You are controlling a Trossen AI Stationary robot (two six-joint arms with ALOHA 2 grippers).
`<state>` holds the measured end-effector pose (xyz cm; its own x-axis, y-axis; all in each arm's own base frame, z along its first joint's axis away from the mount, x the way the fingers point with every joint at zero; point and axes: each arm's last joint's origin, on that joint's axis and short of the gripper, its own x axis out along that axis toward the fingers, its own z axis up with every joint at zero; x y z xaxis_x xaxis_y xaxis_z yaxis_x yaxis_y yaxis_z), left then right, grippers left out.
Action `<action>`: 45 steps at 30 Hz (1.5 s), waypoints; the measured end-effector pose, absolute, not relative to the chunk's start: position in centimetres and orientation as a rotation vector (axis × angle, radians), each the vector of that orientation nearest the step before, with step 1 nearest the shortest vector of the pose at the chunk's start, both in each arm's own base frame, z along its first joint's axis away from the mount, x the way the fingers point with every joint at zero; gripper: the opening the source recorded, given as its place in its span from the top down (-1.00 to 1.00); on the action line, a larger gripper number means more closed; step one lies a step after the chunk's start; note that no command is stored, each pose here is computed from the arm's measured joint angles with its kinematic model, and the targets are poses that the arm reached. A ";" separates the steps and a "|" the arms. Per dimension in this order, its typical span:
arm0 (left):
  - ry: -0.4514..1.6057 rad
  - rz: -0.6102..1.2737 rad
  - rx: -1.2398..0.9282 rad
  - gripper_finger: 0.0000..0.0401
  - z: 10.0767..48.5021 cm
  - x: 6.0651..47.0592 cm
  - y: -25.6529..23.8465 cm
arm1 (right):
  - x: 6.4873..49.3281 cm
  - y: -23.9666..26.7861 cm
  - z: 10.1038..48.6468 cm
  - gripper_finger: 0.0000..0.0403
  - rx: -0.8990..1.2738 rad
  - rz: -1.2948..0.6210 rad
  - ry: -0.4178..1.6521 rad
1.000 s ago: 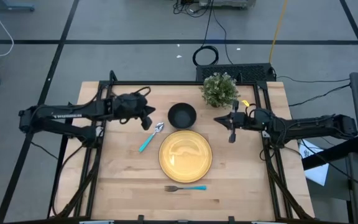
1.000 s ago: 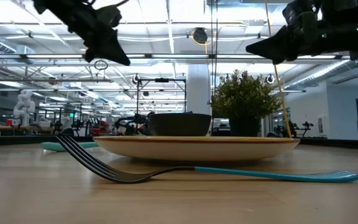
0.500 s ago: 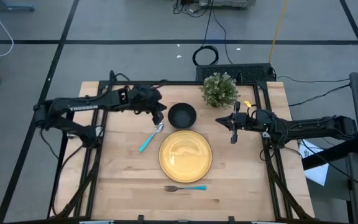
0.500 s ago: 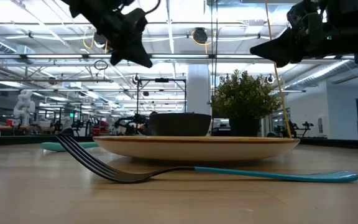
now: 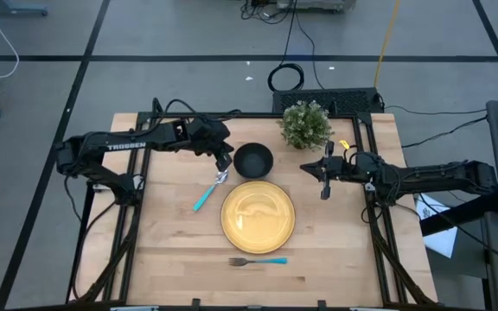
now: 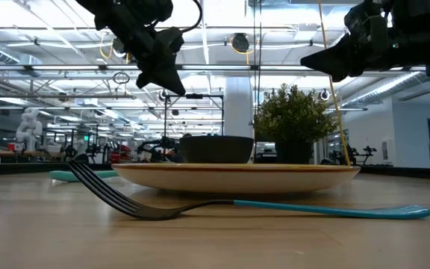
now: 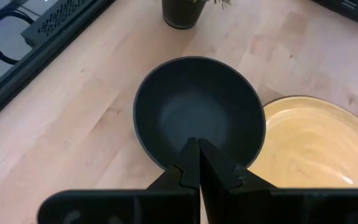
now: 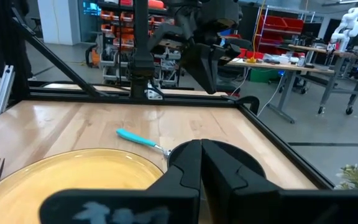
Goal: Set table place
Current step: Put the black bowl on the yellow plate
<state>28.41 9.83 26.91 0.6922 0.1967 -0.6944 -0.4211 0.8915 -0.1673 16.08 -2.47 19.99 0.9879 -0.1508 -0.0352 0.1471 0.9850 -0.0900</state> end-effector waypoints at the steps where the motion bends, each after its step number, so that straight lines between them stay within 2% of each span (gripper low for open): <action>1: 0.730 0.353 -0.321 1.00 26.9 28.4 9.8 | 16.1 -2.5 20.0 1.00 -0.089 -0.150 0.042; 8: 0.793 0.392 -0.293 1.00 27.1 29.2 11.1 | 16.1 -2.5 20.0 1.00 -0.111 -0.149 0.042; 18: 0.964 0.295 -0.217 1.00 29.0 33.2 12.8 | 16.1 -2.5 19.9 1.00 -0.113 -0.149 0.051; 29: 1.122 0.150 -0.133 1.00 27.6 36.5 13.9 | 16.1 -2.5 19.5 1.00 -0.112 -0.146 0.097; 45: 1.185 0.179 -0.132 1.00 26.5 36.5 15.2 | 16.1 -2.5 19.6 1.00 -0.111 -0.147 0.089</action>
<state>36.48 15.19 26.50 0.3650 0.0694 -0.9284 -0.2075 0.9782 -0.0085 16.06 -2.47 19.55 0.9852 -0.1511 -0.0806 0.1412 0.9830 -0.1170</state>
